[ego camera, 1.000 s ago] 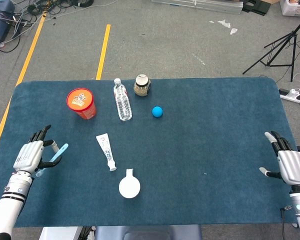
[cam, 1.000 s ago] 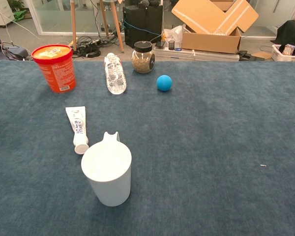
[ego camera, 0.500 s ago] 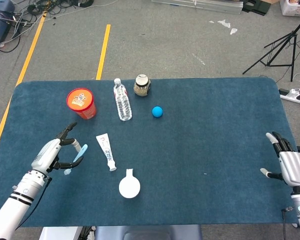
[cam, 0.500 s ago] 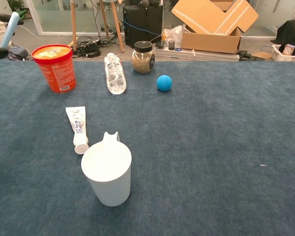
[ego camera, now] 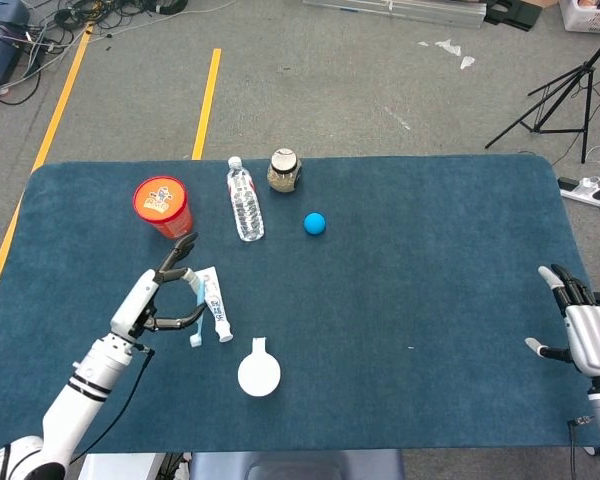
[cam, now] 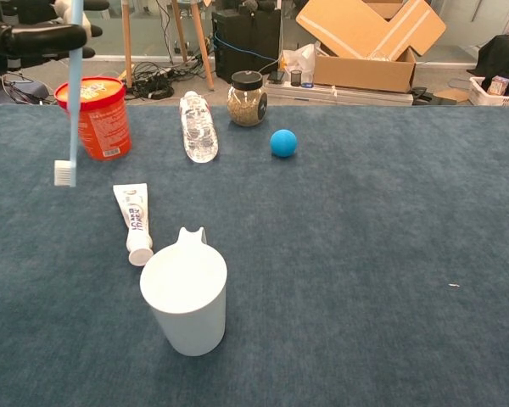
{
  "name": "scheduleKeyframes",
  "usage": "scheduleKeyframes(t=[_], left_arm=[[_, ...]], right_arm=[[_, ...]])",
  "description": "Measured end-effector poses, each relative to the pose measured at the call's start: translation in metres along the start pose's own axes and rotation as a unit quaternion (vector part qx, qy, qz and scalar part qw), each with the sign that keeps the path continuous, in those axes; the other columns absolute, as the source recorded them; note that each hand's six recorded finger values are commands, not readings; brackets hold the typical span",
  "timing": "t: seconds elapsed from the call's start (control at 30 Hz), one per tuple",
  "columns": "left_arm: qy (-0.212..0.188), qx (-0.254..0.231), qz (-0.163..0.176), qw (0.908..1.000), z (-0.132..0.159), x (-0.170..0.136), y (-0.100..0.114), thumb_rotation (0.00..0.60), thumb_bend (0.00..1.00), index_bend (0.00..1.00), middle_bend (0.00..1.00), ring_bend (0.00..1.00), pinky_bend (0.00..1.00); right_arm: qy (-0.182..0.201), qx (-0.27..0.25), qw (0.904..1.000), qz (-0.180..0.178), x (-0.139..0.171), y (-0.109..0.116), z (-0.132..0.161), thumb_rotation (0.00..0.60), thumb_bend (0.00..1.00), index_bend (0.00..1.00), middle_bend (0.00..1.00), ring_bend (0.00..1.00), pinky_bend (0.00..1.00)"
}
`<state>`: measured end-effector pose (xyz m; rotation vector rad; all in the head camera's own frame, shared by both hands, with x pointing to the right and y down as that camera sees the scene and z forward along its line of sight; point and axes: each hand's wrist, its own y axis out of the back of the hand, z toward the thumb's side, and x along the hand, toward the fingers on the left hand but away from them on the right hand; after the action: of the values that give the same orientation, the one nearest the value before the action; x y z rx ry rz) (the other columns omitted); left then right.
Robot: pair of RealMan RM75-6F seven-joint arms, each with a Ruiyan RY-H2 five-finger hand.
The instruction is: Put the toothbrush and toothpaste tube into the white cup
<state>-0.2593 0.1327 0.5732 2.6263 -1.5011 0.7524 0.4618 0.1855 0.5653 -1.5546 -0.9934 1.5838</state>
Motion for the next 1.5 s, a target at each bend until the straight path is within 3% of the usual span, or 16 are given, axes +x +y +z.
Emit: scheduleKeyframes(t=[0.43,0.97,1.5], left_arm=[[-0.004,-0.027,0.004,0.9996,-0.009,0.007,-0.034,0.6,0.43,0.67,0.03,0.0,0.0],[-0.01,-0.047,-0.032,0.9983,-0.009,-0.006,-0.075,0.6,0.43,0.67,0.03,0.0,0.0],[-0.013,-0.057,-0.05,0.9971,-0.013,0.007,-0.103,0.6,0.43,0.68,0.03,0.0,0.0]], right_arm=[[-0.001,-0.007,1.0,0.004,-0.002,0.001,-0.002,0.6,0.0,0.12,0.1,0.15,0.57],[-0.003,-0.009,0.9999,0.004,-0.001,0.002,-0.005,0.6,0.0,0.12,0.1,0.15,0.57],[-0.004,-0.015,0.9999,0.001,-0.001,0.005,-0.006,0.6,0.0,0.12,0.1,0.15,0.57]])
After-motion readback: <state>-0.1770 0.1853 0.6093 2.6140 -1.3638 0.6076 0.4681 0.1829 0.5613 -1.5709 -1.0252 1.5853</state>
